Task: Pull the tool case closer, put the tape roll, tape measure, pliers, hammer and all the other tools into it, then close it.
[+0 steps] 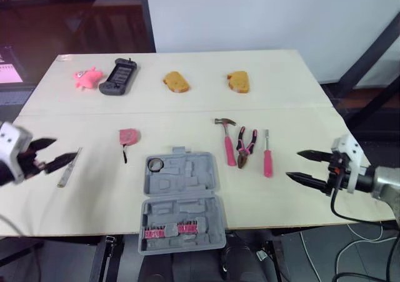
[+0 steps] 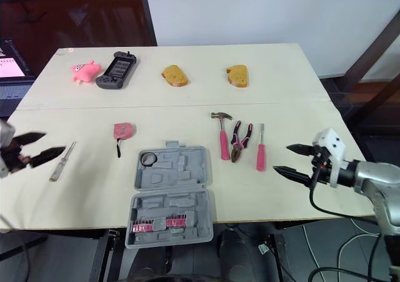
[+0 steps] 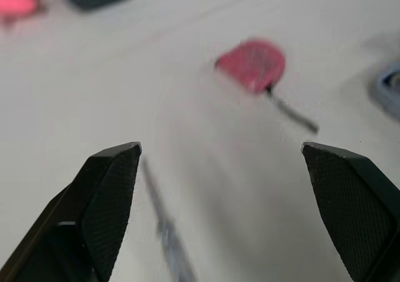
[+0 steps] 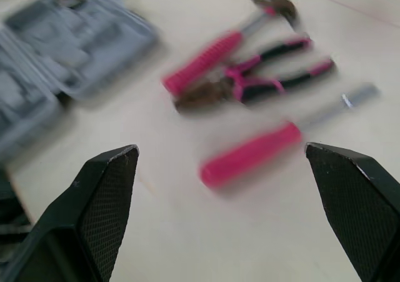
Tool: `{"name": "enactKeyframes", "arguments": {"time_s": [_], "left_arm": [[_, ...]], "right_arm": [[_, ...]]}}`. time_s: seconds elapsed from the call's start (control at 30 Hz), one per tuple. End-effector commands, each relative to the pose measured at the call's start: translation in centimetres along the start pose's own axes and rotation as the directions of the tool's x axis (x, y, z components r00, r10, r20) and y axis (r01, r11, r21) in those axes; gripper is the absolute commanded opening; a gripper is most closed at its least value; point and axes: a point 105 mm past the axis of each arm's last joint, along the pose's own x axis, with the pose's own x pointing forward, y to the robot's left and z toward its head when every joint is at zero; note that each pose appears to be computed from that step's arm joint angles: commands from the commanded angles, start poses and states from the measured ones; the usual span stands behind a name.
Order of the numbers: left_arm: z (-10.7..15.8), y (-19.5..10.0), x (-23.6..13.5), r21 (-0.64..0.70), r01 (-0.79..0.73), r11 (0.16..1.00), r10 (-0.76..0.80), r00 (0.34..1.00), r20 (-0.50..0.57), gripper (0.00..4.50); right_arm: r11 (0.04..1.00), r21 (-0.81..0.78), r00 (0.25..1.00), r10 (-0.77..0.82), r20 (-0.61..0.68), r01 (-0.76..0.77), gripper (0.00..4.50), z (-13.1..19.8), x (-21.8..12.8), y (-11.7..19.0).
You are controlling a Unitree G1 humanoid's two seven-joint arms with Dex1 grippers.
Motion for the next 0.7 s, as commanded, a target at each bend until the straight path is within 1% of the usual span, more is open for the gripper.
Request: {"name": "enactKeyframes", "arguments": {"time_s": [0.03,0.1,0.17,0.23,0.3,0.43,0.53,0.6,0.7], "left_arm": [[-0.7,1.9,-3.7,-0.004,-0.116,0.993,0.116,0.993,0.025,4.45],[-2.9,2.0,-5.3,-0.053,-0.167,0.984,0.167,0.986,-0.005,4.45],[-3.8,1.8,-6.0,-0.079,-0.188,0.979,0.188,0.982,-0.011,4.45],[-4.1,1.5,-6.4,-0.094,-0.205,0.974,0.206,0.979,0.005,4.45],[-4.0,0.8,-6.7,-0.099,-0.2,0.975,0.203,0.979,0.024,4.45],[-3.8,0.2,-7.0,-0.125,-0.209,0.97,0.217,0.975,0.046,4.45],[-2.9,-0.9,-6.2,-0.13,-0.2,0.971,0.212,0.974,0.081,4.45],[-1.9,-2.0,-4.6,-0.161,-0.195,0.968,0.215,0.969,0.121,4.45],[-0.3,-4.2,-2.2,-0.207,-0.184,0.961,0.221,0.96,0.17,4.45]], "right_arm": [[0.99,-0.057,0.991,-0.122,0.063,0.126,4.5,0.4,-2.2,-2.1],[0.983,-0.06,0.984,-0.168,0.056,0.171,4.5,-0.5,-3.2,-3.0],[0.981,-0.059,0.981,-0.183,0.063,0.186,4.5,-0.7,-3.5,-3.4],[0.981,-0.06,0.981,-0.183,0.07,0.187,4.5,-0.6,-3.4,-3.6],[0.987,-0.076,0.989,-0.142,0.038,0.144,4.5,-1.0,-2.9,-3.0],[0.992,-0.076,0.993,-0.099,0.062,0.104,4.5,0.0,-2.1,-2.2],[0.996,-0.068,0.993,-0.051,0.102,0.059,4.5,2.5,-1.4,-1.2],[0.998,-0.063,0.993,0.015,0.114,-0.008,4.5,4.8,-0.2,0.1],[0.998,-0.054,0.989,0.045,0.143,-0.038,4.5,7.7,1.2,1.1]]}}
